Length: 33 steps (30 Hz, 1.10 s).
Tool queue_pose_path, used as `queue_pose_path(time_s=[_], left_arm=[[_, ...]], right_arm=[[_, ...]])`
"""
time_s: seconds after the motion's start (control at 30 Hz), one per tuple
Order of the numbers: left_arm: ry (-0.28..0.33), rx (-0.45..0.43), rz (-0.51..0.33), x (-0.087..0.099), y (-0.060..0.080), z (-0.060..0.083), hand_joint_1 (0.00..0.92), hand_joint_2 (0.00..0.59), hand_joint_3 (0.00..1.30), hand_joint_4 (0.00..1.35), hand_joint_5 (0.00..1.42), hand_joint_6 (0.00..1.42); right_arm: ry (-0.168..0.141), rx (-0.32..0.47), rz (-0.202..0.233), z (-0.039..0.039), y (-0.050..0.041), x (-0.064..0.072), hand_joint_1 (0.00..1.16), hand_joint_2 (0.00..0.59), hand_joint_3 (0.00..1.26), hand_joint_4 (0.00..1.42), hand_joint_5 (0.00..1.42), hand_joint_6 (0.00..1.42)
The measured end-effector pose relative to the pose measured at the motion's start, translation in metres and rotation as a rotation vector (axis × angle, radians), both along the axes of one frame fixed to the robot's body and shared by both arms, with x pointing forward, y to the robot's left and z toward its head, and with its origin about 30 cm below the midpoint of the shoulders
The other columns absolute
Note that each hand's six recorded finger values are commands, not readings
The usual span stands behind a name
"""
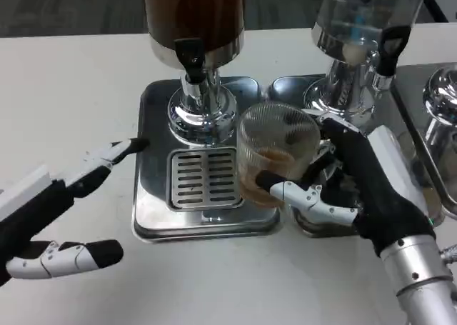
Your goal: Grasp the cup under the faucet to collect the drink, then remove the cup.
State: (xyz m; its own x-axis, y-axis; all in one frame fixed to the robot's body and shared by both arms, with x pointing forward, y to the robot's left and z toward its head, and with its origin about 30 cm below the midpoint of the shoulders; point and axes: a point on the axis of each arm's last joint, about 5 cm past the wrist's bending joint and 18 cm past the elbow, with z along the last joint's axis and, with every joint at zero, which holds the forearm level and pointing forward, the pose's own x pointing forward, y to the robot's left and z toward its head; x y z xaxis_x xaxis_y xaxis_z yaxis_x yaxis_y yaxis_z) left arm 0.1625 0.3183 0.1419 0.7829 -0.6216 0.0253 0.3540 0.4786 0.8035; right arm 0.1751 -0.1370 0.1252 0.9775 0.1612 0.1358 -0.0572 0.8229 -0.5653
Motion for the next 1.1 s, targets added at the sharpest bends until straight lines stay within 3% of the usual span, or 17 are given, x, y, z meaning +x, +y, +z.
queue_pose_path(time_s=[0.53,1.1], left_arm=[[0.008,-0.017,-0.048,-0.014,-0.007,0.003,0.0,0.082,0.04,0.0,0.0,0.07],[0.009,-0.035,-0.052,-0.018,-0.007,0.004,0.0,0.081,0.04,0.0,0.0,0.07]], right_arm=[[0.017,0.01,0.024,0.0069,-0.0026,-0.019,0.67,0.252,0.51,0.67,0.8,1.11],[0.013,0.014,0.03,0.0098,-0.0031,-0.024,0.67,0.253,0.52,0.67,0.81,1.11]])
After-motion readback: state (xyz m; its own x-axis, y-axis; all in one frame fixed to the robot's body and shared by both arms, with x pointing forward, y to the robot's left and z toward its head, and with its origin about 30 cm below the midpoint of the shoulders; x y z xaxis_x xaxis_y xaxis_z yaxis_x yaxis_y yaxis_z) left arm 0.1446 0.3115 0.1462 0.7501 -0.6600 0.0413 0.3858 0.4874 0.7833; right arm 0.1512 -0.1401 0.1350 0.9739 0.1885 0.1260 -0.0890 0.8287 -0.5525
